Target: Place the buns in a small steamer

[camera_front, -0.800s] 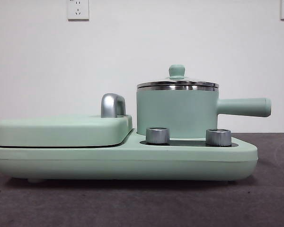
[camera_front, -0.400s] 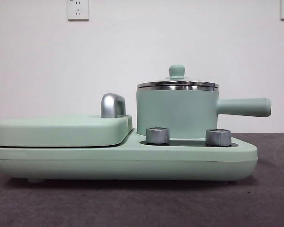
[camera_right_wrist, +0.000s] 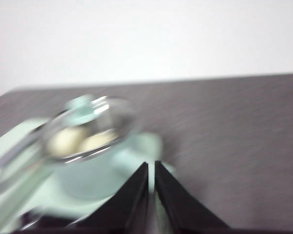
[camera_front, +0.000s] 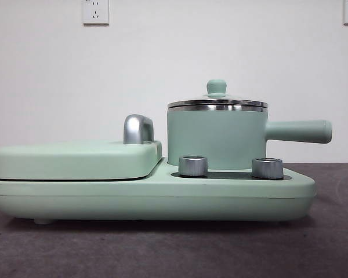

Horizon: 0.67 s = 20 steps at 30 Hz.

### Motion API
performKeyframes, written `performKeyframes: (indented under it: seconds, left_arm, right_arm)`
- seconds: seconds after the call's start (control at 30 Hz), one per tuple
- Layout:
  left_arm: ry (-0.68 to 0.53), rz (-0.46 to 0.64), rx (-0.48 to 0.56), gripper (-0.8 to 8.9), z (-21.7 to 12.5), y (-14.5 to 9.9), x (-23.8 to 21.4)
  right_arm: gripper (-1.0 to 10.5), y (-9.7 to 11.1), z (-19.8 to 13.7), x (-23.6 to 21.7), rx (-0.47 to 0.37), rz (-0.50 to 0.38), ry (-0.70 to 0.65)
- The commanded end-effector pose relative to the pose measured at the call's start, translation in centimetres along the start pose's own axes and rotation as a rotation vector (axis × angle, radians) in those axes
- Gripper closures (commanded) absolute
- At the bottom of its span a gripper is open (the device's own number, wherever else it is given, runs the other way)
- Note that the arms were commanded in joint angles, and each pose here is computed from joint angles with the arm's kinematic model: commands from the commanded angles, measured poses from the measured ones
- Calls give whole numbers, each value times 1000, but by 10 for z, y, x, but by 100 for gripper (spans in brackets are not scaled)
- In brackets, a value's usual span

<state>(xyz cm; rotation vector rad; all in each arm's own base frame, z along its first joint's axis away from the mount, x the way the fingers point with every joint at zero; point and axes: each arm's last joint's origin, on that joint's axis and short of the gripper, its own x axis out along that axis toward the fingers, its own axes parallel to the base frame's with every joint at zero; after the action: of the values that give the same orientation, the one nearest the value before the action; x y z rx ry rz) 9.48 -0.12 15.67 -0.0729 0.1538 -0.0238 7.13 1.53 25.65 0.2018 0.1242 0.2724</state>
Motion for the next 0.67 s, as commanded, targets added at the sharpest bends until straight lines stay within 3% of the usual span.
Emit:
performKeyframes:
  seconds: [0.03, 0.2, 0.4, 0.67]
  left_arm:
    - [25, 4, 3, 807, -7, 1, 2]
    - [25, 4, 3, 807, -7, 1, 2]
    - [24, 4, 3, 807, -7, 1, 2]
    - [24, 4, 3, 807, -7, 1, 2]
  right_arm:
    - [929, -17, -30, 8, -8, -127, -63]
    - [929, -39, -72, 19, -26, -305, -5]
    - [929, -46, -95, 27, -68, -304, 44]
    - [929, -42, -97, 29, -167, -251, 43]
